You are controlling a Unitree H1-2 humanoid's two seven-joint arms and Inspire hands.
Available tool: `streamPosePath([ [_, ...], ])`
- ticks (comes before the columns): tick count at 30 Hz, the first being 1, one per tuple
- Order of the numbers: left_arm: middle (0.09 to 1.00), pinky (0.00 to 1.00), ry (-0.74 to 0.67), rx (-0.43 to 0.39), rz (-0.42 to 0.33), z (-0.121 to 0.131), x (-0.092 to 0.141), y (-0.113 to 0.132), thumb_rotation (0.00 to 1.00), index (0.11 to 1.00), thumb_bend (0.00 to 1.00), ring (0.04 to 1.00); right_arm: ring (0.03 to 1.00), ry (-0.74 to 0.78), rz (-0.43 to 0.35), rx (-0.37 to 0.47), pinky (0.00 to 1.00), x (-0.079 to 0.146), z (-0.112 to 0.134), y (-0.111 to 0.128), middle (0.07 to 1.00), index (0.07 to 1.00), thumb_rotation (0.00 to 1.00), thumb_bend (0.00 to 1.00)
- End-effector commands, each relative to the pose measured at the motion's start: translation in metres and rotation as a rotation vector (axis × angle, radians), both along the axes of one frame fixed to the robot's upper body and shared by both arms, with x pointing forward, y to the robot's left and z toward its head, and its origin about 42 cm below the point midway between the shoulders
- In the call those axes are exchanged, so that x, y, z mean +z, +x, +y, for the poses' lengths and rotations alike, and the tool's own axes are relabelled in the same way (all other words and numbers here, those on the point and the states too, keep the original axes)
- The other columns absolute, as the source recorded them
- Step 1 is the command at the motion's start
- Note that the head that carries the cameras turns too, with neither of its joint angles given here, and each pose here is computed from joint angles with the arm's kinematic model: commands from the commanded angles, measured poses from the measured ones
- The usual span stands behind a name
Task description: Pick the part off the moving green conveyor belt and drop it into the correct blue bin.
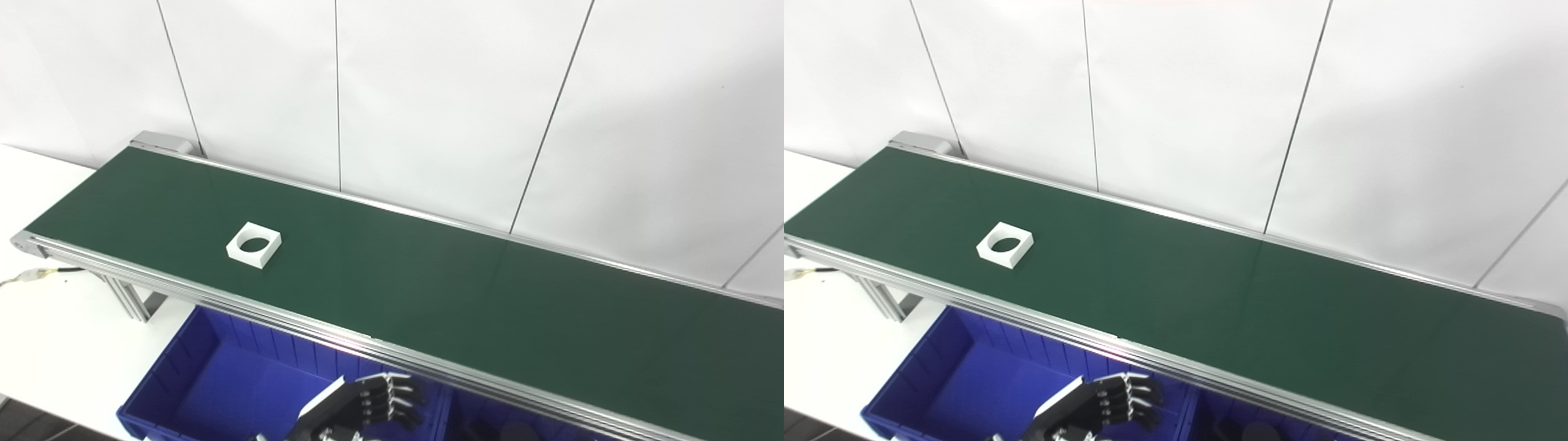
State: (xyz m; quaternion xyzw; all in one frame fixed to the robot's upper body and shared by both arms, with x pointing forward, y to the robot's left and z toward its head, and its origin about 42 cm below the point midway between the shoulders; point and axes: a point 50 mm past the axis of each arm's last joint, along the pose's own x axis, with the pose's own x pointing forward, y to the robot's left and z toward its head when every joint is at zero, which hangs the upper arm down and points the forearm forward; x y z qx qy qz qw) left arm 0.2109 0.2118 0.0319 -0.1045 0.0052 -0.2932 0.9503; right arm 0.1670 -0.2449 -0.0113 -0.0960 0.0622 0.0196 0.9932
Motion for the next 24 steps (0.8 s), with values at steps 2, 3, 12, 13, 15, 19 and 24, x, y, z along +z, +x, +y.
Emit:
streamPosePath([
  [2, 0.735, 0.6, -0.027, -0.016, -0.066, 0.012, 0.024, 0.014, 0.1, 0.743, 0.74, 0.636, 0.865, 0.009, -0.084, -0.002, 0.82, 0.011, 0.001, 0.006, 0.881, 0.87, 0.04, 0.52],
  [3, 0.735, 0.6, -0.037, -0.01, -0.079, 0.015, 0.031, 0.015, 0.1, 0.742, 0.74, 0.636, 0.865, 0.016, -0.082, -0.006, 0.82, 0.01, 0.001, 0.006, 0.882, 0.87, 0.04, 0.52],
  [12, 0.734, 0.62, -0.129, -0.003, -0.205, 0.043, 0.082, 0.038, 0.12, 0.747, 0.74, 0.651, 0.872, 0.026, -0.08, -0.023, 0.83, 0.009, 0.006, 0.007, 0.889, 0.875, 0.04, 0.52],
  [13, 0.731, 0.62, -0.136, -0.007, -0.213, 0.046, 0.086, 0.041, 0.14, 0.746, 0.74, 0.644, 0.876, 0.031, -0.078, -0.025, 0.84, 0.008, 0.006, 0.007, 0.89, 0.872, 0.05, 0.52],
  [15, 0.73, 0.62, -0.129, -0.013, -0.221, 0.053, 0.091, 0.049, 0.14, 0.743, 0.73, 0.644, 0.877, 0.034, -0.078, -0.024, 0.84, 0.008, 0.007, 0.006, 0.89, 0.871, 0.04, 0.52],
  [19, 0.707, 0.63, 0.024, 0.085, -0.263, 0.067, 0.101, 0.06, 0.17, 0.727, 0.74, 0.639, 0.877, 0.023, -0.082, -0.019, 0.84, 0.009, 0.006, 0.007, 0.889, 0.88, 0.05, 0.52],
  [24, 0.713, 0.65, 0.2, 0.17, -0.385, 0.082, 0.119, 0.078, 0.1, 0.738, 0.67, 0.661, 0.87, 0.025, -0.076, -0.029, 0.83, 0.007, 0.007, 0.005, 0.885, 0.87, 0.06, 0.52],
])
